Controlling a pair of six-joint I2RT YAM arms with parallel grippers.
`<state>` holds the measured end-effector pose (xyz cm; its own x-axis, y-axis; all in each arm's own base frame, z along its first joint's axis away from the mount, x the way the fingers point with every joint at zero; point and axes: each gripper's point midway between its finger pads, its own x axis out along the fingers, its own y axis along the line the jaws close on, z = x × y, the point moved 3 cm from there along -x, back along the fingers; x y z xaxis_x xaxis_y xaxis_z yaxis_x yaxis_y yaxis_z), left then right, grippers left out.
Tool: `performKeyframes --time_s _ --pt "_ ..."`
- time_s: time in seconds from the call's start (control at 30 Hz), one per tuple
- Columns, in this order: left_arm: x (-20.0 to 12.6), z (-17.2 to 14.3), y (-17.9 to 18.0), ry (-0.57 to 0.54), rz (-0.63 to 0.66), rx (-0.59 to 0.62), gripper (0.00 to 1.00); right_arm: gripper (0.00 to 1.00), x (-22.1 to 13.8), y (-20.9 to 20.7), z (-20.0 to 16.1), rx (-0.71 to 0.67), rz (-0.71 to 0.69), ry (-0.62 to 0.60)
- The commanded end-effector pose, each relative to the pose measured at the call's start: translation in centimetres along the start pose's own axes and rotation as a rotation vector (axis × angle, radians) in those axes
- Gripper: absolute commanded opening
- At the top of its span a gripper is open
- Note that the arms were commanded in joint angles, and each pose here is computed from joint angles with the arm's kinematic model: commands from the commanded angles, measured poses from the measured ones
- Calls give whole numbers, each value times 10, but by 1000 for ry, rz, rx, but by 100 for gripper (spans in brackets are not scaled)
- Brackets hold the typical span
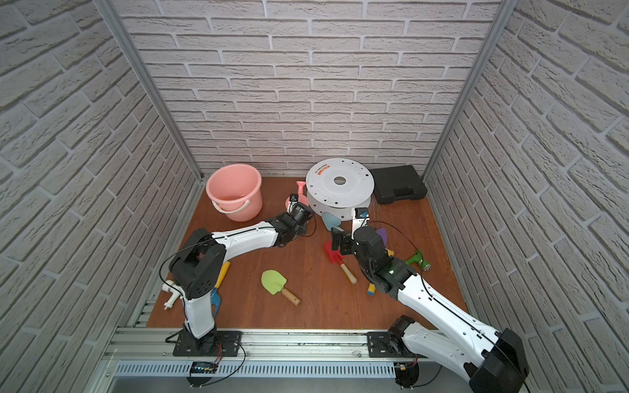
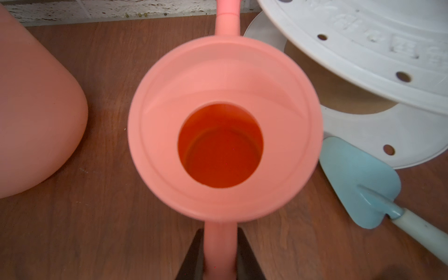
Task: Organize the gardening tools
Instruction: Move the gardening tool to the center of the board, then pick up the container from the center of the board.
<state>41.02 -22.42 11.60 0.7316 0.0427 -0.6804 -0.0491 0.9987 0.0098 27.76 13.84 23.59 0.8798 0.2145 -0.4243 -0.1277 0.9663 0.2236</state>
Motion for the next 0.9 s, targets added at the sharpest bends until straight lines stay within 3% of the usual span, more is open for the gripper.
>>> performKeyframes --time_s 0.0,0.13,0.17,0.37,0.63,0.87 --pt "-11 7 5 -23 -9 -13 6 99 0 3 3 26 19 -23" --pt "-14 7 3 -16 -26 -5 31 99 2 4 2 27 20 -18" --pt "-17 8 4 -15 -27 -4 43 99 2 4 1 25 20 -17" --pt "-50 35 12 -69 -35 -12 66 99 2 6 1 32 31 -15" --pt "-82 97 49 -177 83 72 75 99 1 7 1 41 43 -15" --pt "-59 143 102 -139 200 99 71 99 0 9 2 43 56 -12"
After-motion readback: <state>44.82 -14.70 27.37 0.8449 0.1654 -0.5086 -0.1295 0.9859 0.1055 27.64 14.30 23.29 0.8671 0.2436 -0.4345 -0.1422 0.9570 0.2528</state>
